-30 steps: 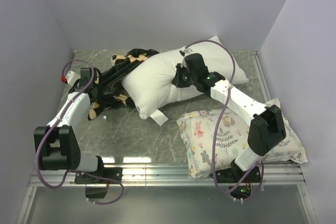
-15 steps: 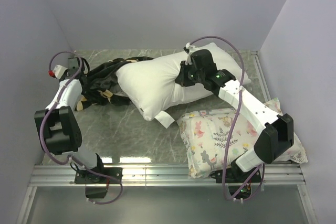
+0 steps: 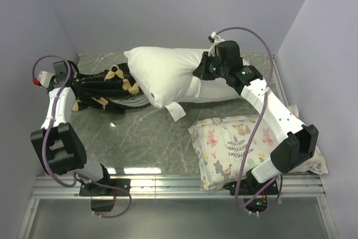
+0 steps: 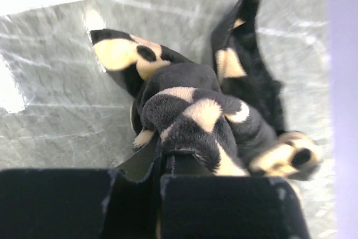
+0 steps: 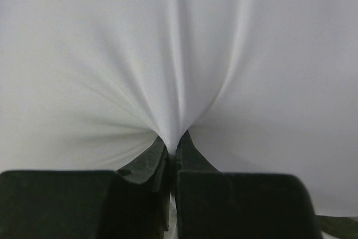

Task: Remove the pillowcase from the pillow

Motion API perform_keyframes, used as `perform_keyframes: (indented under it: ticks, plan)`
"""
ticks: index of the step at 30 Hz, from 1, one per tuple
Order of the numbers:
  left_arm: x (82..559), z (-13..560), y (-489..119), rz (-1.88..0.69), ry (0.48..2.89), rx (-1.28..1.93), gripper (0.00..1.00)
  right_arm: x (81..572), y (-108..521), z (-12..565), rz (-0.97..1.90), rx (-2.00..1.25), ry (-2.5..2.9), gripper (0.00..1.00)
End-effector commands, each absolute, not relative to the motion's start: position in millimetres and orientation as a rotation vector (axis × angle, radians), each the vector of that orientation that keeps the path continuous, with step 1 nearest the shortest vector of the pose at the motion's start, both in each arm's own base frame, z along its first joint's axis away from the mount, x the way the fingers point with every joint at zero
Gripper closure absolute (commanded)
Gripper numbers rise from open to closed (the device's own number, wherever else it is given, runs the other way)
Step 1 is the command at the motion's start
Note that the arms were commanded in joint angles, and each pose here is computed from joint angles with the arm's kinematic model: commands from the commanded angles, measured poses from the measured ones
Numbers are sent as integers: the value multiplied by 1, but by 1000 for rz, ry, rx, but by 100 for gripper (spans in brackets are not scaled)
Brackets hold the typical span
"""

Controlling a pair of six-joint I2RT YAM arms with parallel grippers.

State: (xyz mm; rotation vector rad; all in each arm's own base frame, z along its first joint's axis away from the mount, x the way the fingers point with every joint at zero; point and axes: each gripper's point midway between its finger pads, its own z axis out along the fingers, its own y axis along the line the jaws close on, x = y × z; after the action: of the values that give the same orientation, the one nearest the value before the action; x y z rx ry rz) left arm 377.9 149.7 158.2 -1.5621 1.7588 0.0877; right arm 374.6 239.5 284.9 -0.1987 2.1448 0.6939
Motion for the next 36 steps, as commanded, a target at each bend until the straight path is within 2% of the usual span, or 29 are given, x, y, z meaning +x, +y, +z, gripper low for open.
perform_keyframes:
  ticks: [1, 8, 16, 19, 23, 24, 26, 27, 29, 32, 33, 34, 35, 36]
  plan:
    - [376, 226, 165, 23, 1609, -1500, 100, 386, 233, 391, 794, -139, 1844, 100]
    - [364, 267, 160, -59, 1538, -1424, 100, 410, 237, 387, 812, -88, 1861, 100]
    - [375, 272, 114, -288, 1638, -1220, 99, 435, 257, 295, 811, -46, 1995, 100]
    - [377, 265, 94, -311, 1708, -1144, 95, 439, 269, 252, 796, -44, 2055, 100]
    - [373, 253, 77, -321, 1762, -1082, 75, 436, 285, 204, 817, -52, 2126, 100]
    - [370, 245, 75, -318, 1777, -1078, 66, 434, 289, 196, 818, -57, 2140, 100]
    - [367, 243, 70, -330, 1790, -1050, 59, 431, 299, 186, 819, -81, 2156, 100]
    - [364, 237, 70, -325, 1801, -1051, 53, 431, 300, 184, 814, -86, 2158, 100]
    - [362, 238, 67, -323, 1814, -1015, 48, 429, 303, 185, 808, -95, 2160, 99]
    - [360, 242, 67, -295, 1841, -967, 42, 428, 304, 198, 810, -100, 2139, 93]
    - [361, 246, 65, -294, 1848, -942, 22, 427, 303, 207, 813, -103, 2123, 89]
    - [360, 249, 63, -290, 1854, -921, 15, 425, 302, 211, 810, -103, 2119, 86]
    - [358, 252, 62, -274, 1867, -886, 14, 424, 300, 215, 804, -105, 2112, 82]
    - [359, 259, 55, -275, 1870, -850, 14, 423, 298, 221, 799, -102, 2100, 72]
